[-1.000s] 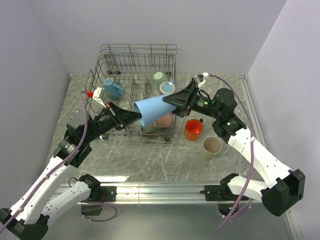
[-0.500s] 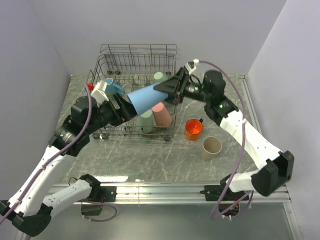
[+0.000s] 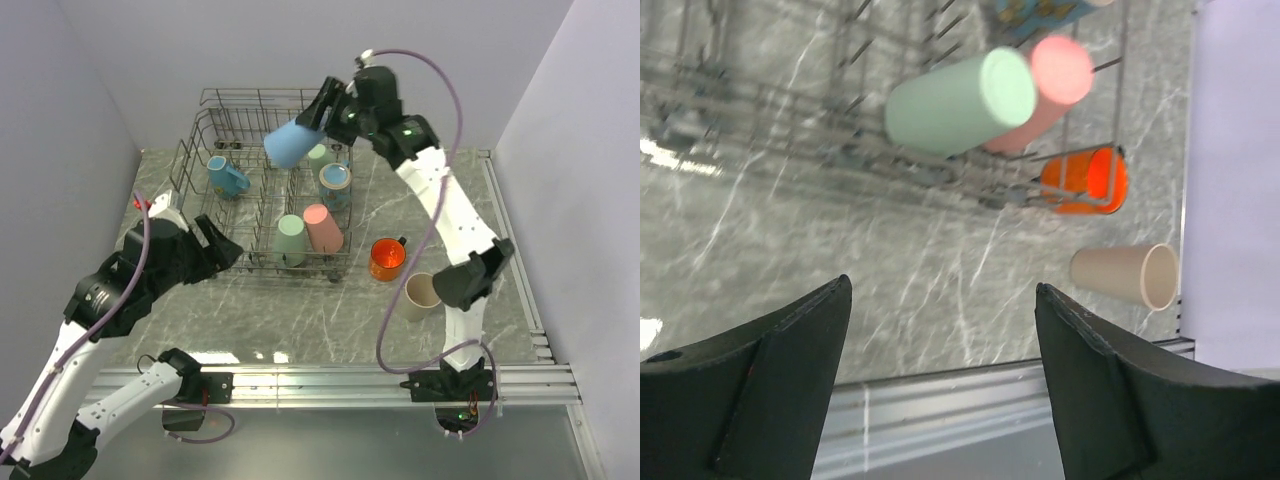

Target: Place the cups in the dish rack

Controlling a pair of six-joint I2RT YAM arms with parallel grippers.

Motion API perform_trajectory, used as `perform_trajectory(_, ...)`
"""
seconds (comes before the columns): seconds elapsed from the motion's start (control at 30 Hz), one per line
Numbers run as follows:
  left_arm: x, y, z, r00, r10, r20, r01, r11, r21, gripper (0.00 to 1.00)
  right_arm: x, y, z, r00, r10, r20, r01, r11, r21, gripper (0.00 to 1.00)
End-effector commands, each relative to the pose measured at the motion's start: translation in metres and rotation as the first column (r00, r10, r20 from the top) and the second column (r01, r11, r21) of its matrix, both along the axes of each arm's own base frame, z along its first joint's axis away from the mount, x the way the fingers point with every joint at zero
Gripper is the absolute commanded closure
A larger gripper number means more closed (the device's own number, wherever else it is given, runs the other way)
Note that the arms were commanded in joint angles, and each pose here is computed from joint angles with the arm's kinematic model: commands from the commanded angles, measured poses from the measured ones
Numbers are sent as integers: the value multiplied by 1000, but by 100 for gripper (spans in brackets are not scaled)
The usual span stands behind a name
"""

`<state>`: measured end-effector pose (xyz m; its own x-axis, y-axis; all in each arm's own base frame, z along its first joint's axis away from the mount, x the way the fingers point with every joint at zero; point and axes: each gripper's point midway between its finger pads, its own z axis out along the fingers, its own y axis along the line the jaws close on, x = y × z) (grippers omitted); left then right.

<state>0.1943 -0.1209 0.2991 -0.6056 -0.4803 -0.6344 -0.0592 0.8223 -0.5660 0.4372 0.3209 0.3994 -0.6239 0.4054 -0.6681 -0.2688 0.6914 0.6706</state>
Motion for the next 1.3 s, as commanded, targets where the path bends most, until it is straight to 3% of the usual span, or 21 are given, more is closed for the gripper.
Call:
perform_trajectory(0.0, -9, 8, -11, 999, 27, -30, -27, 1000, 12, 21, 4, -2, -36, 993, -104, 63, 118, 952, -281, 100)
perform_trajectory(0.17, -12, 11, -9, 999, 24, -49, -23, 999, 37, 23, 13, 15, -48, 973, -158, 168, 213, 894, -394, 100)
perform_trajectory(0.4, -14, 14, -11, 998, 29, -61, -26, 998, 54, 25, 16, 37, -112, 975, -188, 120, 223, 832, -508, 100)
perform_trajectory(0.7, -22, 16, -18, 996, 33, -88, -29, 999, 40, 26, 23, 34, -152, 965, -211, 153, 260, 726, -637, 100)
perform_trajectory(1.13, -14, 8, -18, 995, 21, -95, -18, 999, 34, 28, 4, 60, -205, 996, -93, -7, 67, 771, -633, 100)
perform_trajectory(1.23, -14, 8, -19, 995, 24, -98, -21, 999, 32, 28, 1, 60, -205, 997, -69, -15, 44, 767, -640, 60)
perform_trajectory(1.27, -14, 8, -19, 995, 26, -94, -23, 999, 28, 28, 0, 59, -202, 997, -69, -15, 44, 767, -640, 41)
